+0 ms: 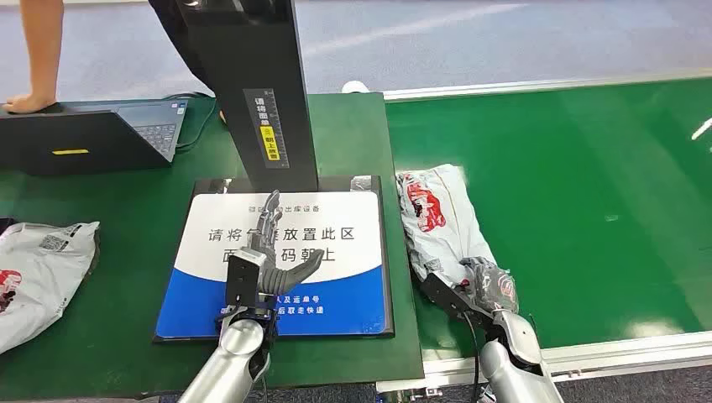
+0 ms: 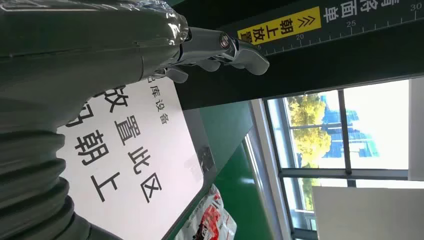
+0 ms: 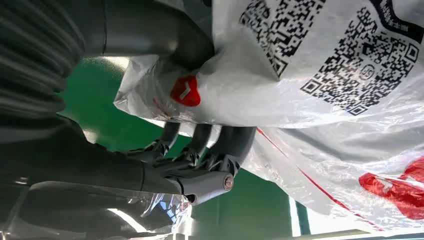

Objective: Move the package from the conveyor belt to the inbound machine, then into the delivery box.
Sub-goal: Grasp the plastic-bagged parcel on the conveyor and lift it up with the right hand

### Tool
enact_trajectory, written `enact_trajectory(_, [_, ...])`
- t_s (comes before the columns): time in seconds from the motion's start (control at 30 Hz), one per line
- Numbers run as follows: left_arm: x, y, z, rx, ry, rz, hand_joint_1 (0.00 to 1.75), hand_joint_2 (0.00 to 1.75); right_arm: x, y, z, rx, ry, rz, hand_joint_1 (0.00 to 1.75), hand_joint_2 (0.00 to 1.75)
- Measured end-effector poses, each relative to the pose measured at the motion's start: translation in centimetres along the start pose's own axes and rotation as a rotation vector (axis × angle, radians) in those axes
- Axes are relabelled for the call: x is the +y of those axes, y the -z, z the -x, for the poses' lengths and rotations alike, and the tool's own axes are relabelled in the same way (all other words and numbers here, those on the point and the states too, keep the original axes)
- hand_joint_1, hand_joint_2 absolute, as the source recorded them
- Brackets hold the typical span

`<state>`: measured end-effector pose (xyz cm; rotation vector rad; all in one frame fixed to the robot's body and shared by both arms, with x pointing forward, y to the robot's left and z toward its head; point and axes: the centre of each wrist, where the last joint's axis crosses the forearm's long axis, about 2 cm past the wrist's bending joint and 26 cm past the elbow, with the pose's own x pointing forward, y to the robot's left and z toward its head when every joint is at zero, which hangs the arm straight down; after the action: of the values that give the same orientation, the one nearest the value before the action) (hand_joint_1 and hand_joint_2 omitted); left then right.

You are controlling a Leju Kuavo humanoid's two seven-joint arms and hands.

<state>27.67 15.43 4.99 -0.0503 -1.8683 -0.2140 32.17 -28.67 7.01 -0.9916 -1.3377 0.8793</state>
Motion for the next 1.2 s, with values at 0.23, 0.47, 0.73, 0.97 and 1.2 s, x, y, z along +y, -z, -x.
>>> enact_trajectory(0.23, [0.1,0.0,0.0,0.001,-0.003,-0.003,0.00,1.75,-0.2,0.0,-0.1,0.008,0.000,0.009,1.57,1.75])
enact_trajectory(0.47, [0.0,0.0,0.0,0.006,0.001,0.002,0.00,1.75,-0.3,-0.5,-0.1,0.012,-0.016,0.031,1.65,1.75])
enact_trajectory(0.73, [-0.2,-0.2,-0.2,0.021,0.024,0.009,0.00,1.75,-1.8,-1.6,-1.0,-0.030,-0.013,0.261,1.75,1.75])
enact_trajectory(0.97, [-0.7,0.0,-0.8,0.016,0.030,0.024,0.00,1.75,-5.8,-3.0,-3.0,-0.146,0.008,0.614,1.75,1.75])
enact_trajectory(1.2, [-1.2,0.1,-1.0,0.002,0.027,0.020,0.00,1.75,-9.6,-4.1,-5.0,-0.273,0.022,0.813,1.75,1.75])
